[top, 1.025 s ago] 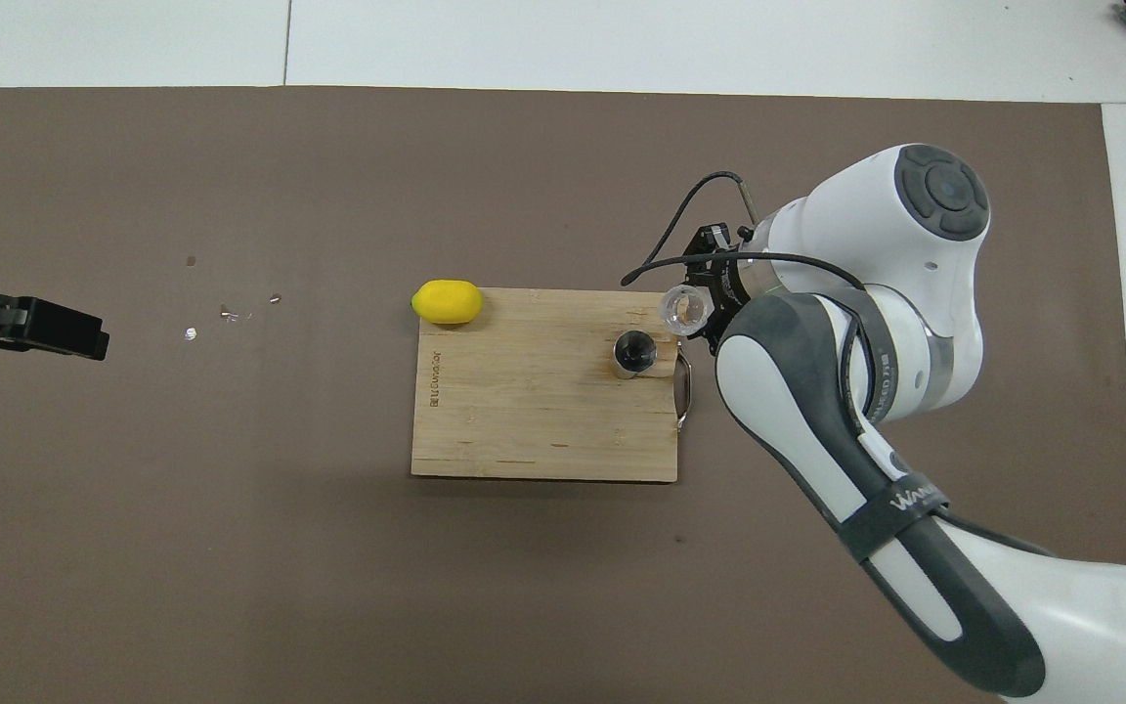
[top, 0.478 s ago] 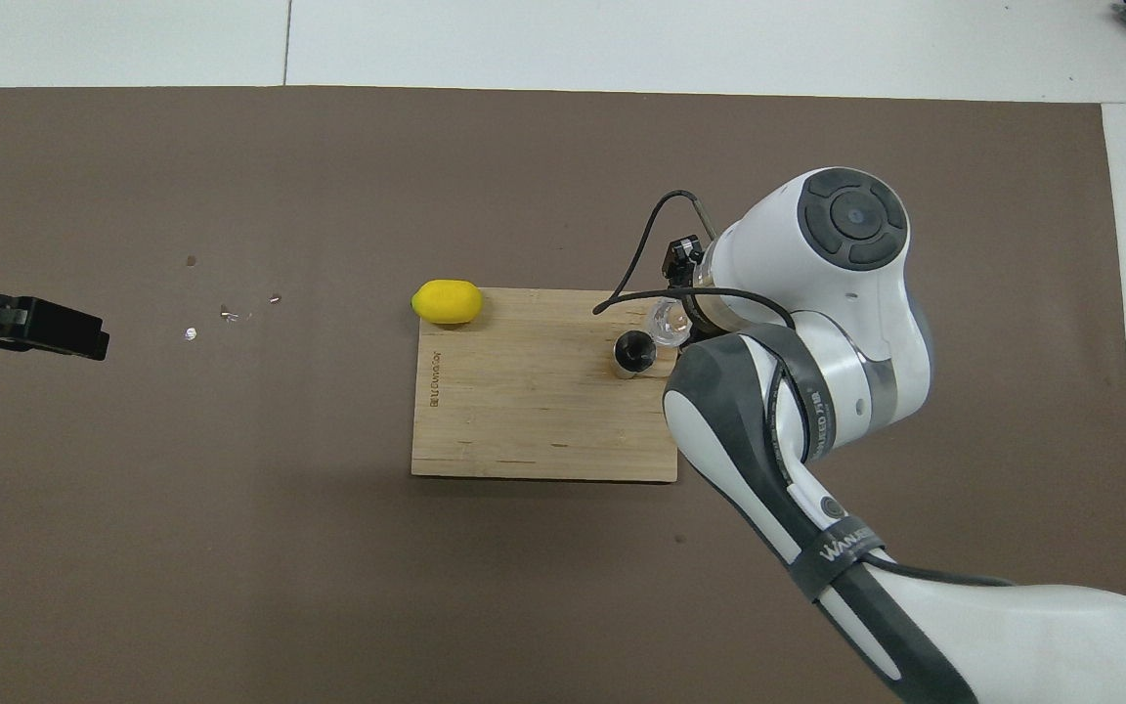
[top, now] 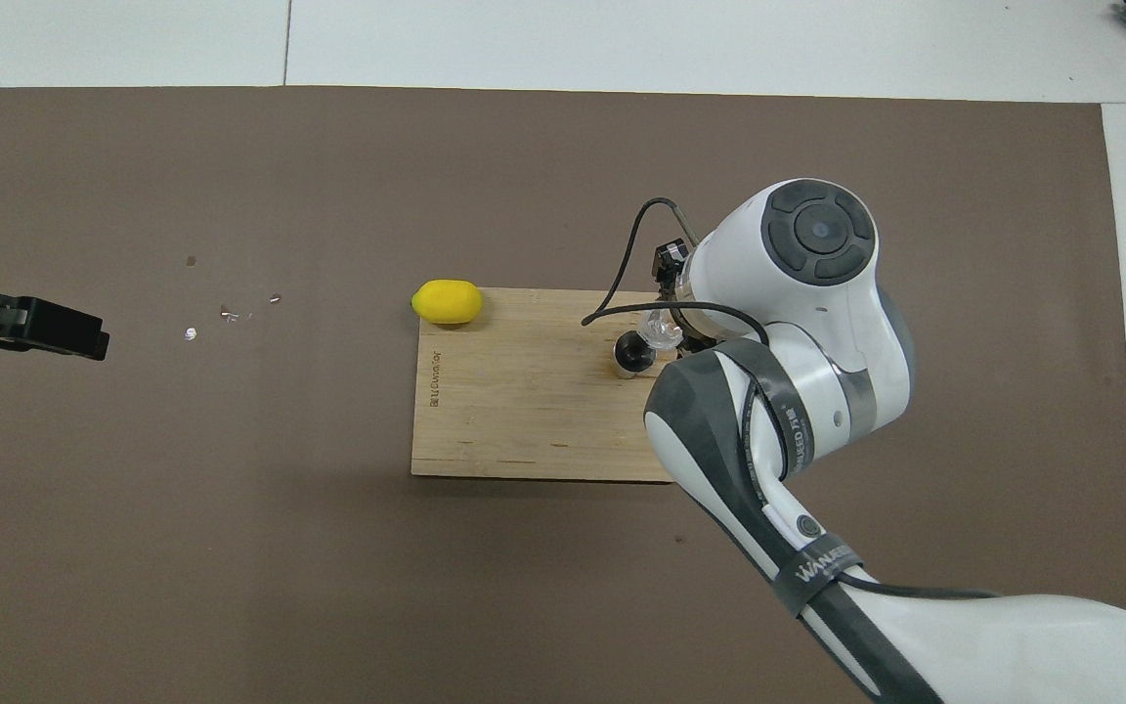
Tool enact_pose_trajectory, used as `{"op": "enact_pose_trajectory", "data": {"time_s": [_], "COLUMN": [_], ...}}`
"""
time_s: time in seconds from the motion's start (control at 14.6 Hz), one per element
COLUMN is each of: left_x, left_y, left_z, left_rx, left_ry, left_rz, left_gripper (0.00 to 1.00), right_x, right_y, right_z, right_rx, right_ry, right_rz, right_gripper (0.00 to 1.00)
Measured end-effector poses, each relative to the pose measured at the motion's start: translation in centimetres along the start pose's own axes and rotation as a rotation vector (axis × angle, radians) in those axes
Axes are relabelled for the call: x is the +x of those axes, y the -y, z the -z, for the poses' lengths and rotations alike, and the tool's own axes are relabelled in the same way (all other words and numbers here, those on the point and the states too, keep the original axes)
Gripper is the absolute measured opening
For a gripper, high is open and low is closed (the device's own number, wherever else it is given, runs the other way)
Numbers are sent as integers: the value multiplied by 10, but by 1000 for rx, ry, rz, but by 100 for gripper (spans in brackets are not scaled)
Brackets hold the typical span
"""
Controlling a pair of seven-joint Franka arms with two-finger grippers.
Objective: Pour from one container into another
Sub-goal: 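Tilt the glass cup with the right gripper to pour into the metal cup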
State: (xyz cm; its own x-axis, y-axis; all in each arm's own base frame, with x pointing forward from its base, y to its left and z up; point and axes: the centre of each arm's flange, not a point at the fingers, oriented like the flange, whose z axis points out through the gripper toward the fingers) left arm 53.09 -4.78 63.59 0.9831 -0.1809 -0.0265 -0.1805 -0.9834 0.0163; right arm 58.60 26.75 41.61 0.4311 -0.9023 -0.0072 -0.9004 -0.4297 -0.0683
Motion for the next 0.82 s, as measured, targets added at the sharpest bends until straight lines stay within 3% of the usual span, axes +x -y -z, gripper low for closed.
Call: {"op": "enact_pose_trajectory", "data": {"time_s": [0.41, 0.82], "left_x": [0, 0], "left_y": [0, 0], "left_z": [0, 0], "left_rx": [0, 0], "left_ry": [0, 0], "left_rz": [0, 0], "left_gripper": [100, 100], "right_x": [-6, -25], "right_y": [-2, -3], "right_z": [1, 3], "right_rx": [-24, -26], "right_ry": [-147, -194], "right_rz": [105, 165], "right_gripper": [51, 51]}}
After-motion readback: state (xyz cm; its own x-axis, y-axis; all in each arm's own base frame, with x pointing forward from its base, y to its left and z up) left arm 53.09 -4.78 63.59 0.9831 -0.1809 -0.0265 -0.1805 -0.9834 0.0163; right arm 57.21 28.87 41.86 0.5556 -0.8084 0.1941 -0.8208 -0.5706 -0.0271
